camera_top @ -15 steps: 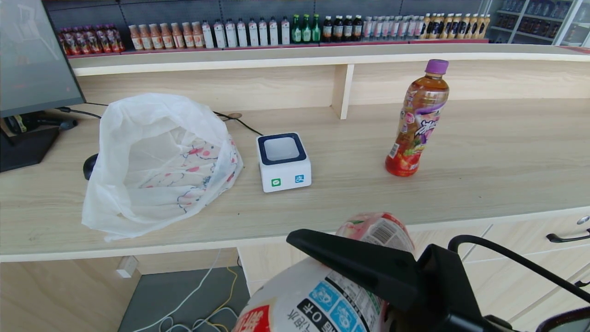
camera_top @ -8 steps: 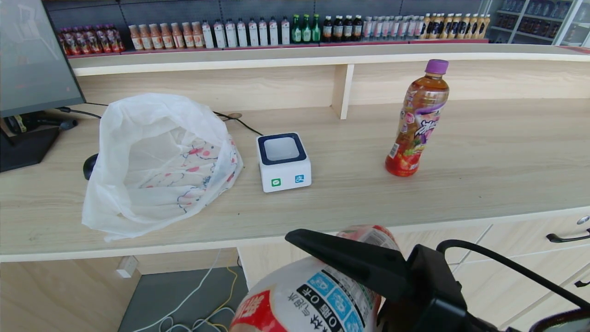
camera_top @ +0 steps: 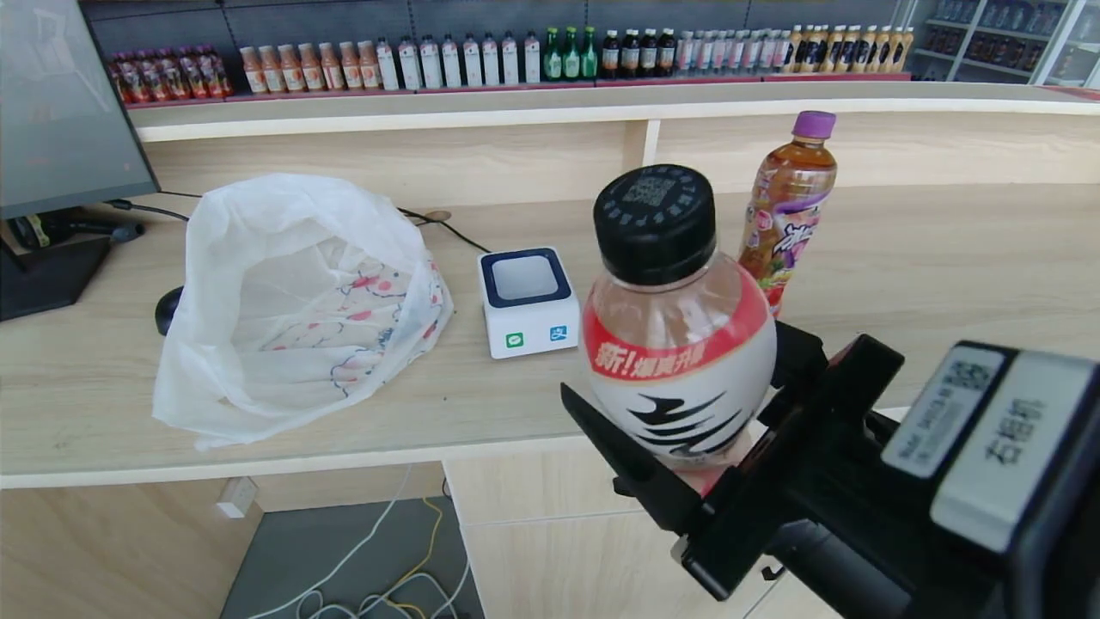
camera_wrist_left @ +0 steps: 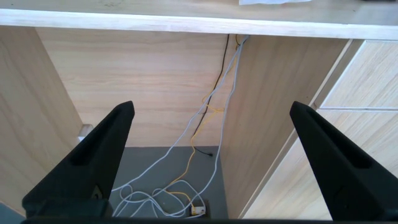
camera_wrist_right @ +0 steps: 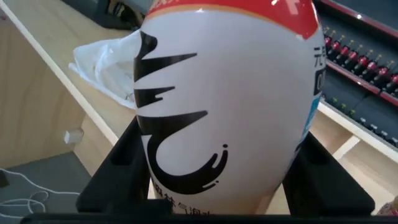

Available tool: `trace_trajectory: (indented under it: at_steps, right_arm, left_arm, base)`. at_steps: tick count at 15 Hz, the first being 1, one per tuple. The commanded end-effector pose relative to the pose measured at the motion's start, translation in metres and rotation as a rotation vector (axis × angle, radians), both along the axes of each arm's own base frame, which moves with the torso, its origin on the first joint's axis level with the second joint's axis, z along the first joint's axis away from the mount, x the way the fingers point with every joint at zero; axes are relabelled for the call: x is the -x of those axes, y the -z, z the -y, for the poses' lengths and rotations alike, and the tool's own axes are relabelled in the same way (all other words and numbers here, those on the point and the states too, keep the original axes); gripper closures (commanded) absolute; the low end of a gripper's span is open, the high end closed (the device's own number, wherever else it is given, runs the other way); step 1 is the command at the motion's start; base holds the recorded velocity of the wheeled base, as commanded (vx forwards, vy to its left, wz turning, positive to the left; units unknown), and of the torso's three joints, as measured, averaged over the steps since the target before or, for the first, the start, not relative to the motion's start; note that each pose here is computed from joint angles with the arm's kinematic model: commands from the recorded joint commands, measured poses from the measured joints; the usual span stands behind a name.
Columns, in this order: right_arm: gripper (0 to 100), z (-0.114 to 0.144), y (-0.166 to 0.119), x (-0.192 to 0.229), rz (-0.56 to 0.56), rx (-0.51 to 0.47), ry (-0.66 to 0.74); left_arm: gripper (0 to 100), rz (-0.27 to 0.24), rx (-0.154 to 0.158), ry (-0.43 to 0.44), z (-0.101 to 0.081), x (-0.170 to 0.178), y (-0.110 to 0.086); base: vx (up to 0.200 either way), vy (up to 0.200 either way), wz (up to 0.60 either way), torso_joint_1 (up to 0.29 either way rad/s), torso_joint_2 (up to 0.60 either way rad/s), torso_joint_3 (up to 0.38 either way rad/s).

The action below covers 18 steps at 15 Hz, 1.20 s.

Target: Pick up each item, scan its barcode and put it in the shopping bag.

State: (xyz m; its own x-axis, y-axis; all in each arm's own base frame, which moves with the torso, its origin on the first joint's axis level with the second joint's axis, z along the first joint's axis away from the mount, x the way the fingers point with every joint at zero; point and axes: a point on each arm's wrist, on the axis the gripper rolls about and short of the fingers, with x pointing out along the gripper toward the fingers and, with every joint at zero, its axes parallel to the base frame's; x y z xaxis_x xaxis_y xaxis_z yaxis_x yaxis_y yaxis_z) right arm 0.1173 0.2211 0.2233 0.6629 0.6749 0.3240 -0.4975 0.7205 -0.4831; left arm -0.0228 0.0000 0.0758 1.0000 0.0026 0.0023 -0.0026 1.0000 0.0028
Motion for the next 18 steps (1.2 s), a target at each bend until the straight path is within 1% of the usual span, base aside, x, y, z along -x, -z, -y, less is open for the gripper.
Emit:
trace_trajectory:
  at_steps: [1, 2, 3, 5, 6, 12, 15, 17, 18]
  right_arm:
    - [100, 0.011, -0.004, -0.021, -0.055, -0.079, 0.074]
    - [100, 0.022, -0.007, -0.039, -0.095, -0.149, 0.119]
    - [100, 0.028, -0.008, -0.047, -0.126, -0.194, 0.138]
    - [100, 0.032, -0.006, -0.055, -0.223, -0.306, 0.120]
    - [100, 0.037, -0.006, -0.062, -0.247, -0.332, 0.121]
    - [100, 0.081, -0.007, -0.102, -0.313, -0.382, -0.053]
    - [100, 0.081, -0.018, -0.111, -0.290, -0.418, -0.086]
    - [100, 0.080, -0.029, -0.111, -0.215, -0.413, -0.087]
    - [100, 0.080, -0.029, -0.111, -0.202, -0.407, -0.080]
  left_arm:
    - [0, 0.001, 0.000, -0.001, 0.000, 0.000, 0.000]
    - [0, 0.001, 0.000, -0.001, 0.000, 0.000, 0.000]
    - [0, 0.001, 0.000, -0.001, 0.000, 0.000, 0.000]
    - [0, 0.001, 0.000, -0.001, 0.000, 0.000, 0.000]
    - [0, 0.001, 0.000, -0.001, 0.000, 0.000, 0.000]
    - [0, 0.001, 0.000, -0.001, 0.000, 0.000, 0.000]
    - [0, 0.001, -0.002, -0.001, 0.000, 0.000, 0.000]
    - [0, 0.001, 0.000, -0.001, 0.000, 0.000, 0.000]
    - [0, 0.001, 0.000, 0.001, 0.000, 0.000, 0.000]
  base:
    - [0.000, 0.000, 0.00, 0.000, 0.00, 0.000]
    - [0.000, 0.000, 0.00, 0.000, 0.00, 0.000]
    - [0.000, 0.000, 0.00, 0.000, 0.00, 0.000]
    - [0.000, 0.000, 0.00, 0.000, 0.00, 0.000]
    - [0.000, 0.000, 0.00, 0.000, 0.00, 0.000]
    - [0.000, 0.000, 0.00, 0.000, 0.00, 0.000]
    - [0.000, 0.000, 0.00, 0.000, 0.00, 0.000]
    - [0.000, 0.000, 0.00, 0.000, 0.00, 0.000]
    - [0.000, 0.000, 0.00, 0.000, 0.00, 0.000]
